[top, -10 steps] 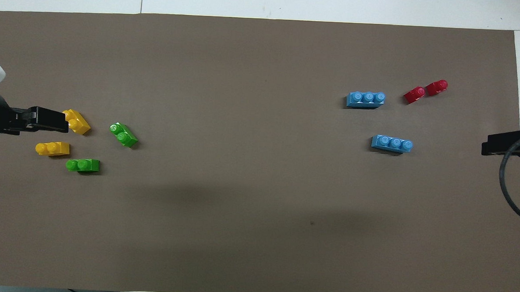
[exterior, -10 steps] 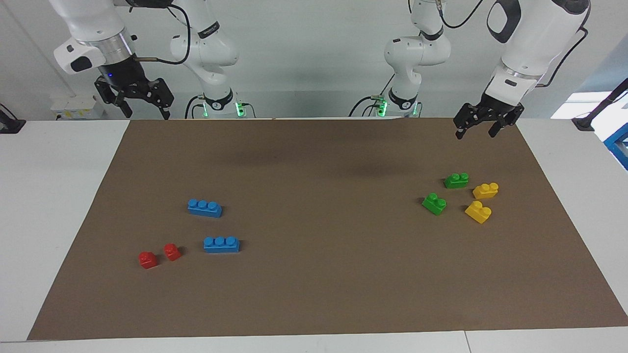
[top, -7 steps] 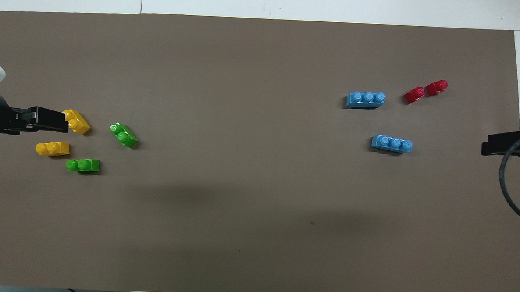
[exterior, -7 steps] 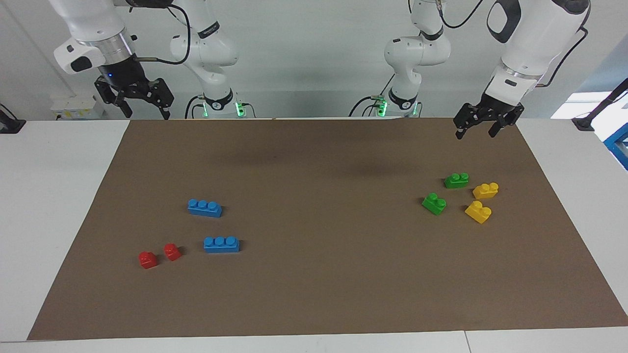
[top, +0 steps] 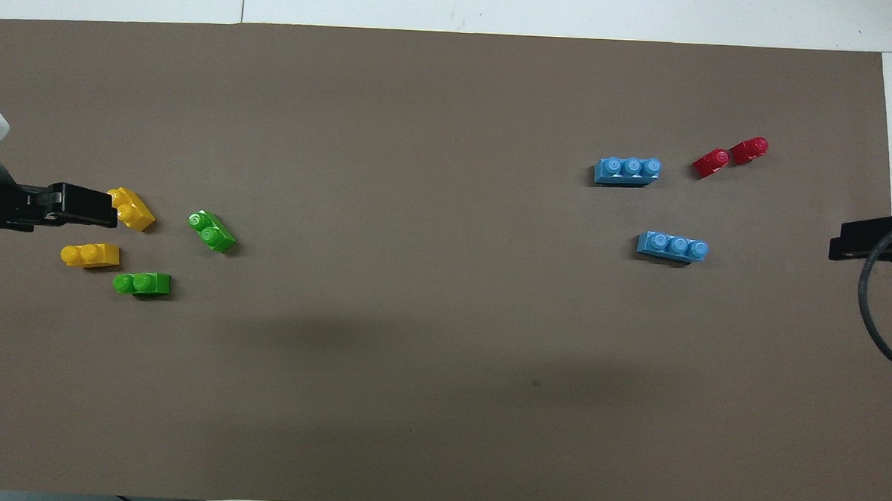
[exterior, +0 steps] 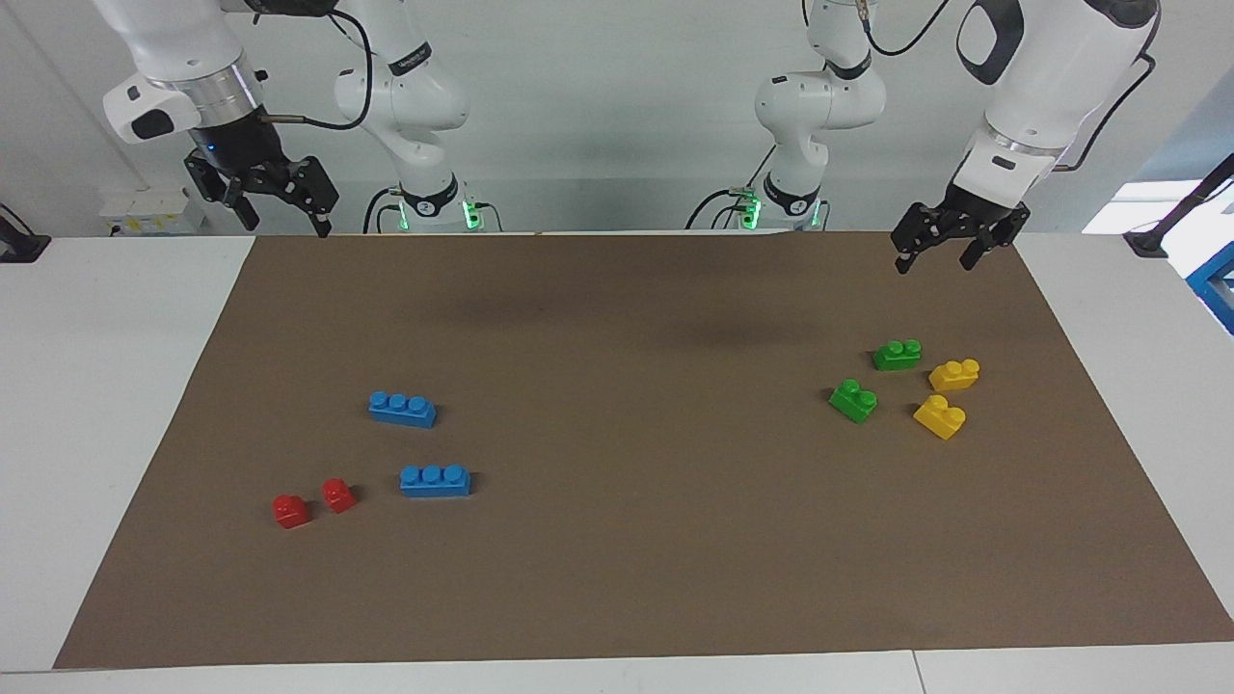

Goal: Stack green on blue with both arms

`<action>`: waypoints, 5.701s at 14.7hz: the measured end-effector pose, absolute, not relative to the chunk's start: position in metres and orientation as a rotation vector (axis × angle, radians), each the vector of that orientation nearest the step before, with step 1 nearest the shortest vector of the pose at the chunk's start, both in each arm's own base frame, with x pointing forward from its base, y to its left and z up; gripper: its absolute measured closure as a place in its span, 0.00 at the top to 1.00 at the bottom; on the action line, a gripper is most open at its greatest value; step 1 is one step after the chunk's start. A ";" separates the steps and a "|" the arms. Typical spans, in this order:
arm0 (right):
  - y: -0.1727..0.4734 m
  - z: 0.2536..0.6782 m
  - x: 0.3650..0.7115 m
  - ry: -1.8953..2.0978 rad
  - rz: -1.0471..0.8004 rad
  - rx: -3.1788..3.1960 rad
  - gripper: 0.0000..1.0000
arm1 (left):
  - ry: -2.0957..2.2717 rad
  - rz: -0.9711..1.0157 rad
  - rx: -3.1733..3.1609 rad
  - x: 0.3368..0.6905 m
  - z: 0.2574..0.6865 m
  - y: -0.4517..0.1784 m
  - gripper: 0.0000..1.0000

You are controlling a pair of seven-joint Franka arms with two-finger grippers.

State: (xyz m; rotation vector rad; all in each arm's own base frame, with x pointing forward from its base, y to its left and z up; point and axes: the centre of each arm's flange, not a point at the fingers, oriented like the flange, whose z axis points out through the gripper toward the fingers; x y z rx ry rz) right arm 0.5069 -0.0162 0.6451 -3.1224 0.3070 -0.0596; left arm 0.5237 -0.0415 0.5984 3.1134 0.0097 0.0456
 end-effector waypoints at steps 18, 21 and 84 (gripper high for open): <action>-0.021 0.479 0.610 1.856 0.308 -2.234 1.00 | 1.045 0.107 2.880 0.566 0.395 -0.061 1.00; -0.023 0.458 0.625 1.880 0.293 -2.206 1.00 | 1.201 0.099 2.810 0.569 0.378 -0.078 1.00; -0.004 0.293 0.696 2.005 0.356 -2.025 0.44 | 1.602 -0.004 2.678 0.586 0.503 -0.210 0.34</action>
